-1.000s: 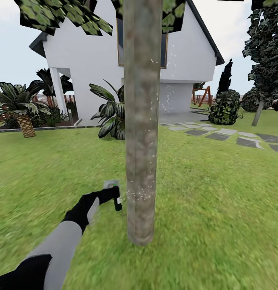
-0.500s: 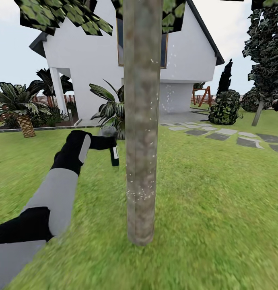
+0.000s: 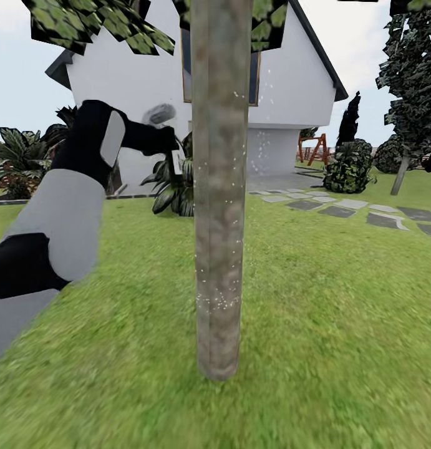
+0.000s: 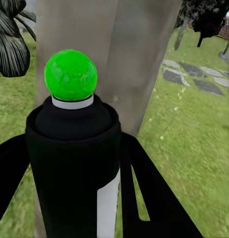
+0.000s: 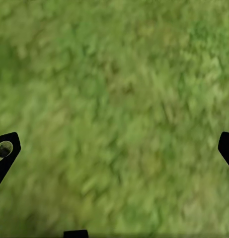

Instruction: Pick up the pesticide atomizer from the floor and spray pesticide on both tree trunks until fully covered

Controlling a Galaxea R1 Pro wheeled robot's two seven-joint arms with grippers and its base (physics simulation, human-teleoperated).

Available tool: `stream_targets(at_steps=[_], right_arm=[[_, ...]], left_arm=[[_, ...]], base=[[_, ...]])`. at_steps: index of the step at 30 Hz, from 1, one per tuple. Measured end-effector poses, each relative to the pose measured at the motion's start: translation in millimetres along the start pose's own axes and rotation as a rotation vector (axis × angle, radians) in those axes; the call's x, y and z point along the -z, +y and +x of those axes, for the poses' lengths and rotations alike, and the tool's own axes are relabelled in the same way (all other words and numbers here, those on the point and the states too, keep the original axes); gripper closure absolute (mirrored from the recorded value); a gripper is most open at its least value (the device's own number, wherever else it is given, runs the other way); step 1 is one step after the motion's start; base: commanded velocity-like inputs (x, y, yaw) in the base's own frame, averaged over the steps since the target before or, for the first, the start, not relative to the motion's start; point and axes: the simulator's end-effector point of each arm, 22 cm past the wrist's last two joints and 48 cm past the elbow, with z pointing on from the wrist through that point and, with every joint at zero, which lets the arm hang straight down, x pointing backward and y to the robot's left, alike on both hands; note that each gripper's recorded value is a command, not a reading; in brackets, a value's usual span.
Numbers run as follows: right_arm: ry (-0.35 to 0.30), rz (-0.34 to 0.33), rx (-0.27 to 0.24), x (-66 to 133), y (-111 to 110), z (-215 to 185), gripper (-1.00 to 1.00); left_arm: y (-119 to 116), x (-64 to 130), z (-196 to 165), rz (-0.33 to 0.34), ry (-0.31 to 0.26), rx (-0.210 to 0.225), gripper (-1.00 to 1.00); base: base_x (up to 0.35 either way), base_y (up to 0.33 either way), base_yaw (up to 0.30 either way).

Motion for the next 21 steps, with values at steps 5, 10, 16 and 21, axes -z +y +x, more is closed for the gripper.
stream_targets(at_steps=[5,10,16,21], right_arm=[[0.001,0.0,0.0,0.1,0.1,0.5,-1.0],[0.0,0.0,0.0,0.0,0.0,0.2,-1.0],[0.001,0.0,0.001,0.0,0.1,0.5,-1.0],[0.001,0.0,0.0,0.0,0.1,0.5,-1.0]], left_arm=[[-23.4,23.9,-55.1,0.014,-0.063,-0.041,1.0],[-42.7,47.6,-97.3,0.022,-0.122,-0.076,1.0],[-52.5,58.3,-115.5,0.025,-0.143,-0.092,1.0],[-48.8,36.5,-87.3,0.034,-0.06,-0.058,1.0]], base=[[0.0,0.0,0.0],[0.0,0.0,0.0],[0.0,0.0,0.0],[0.0,0.0,0.0]])
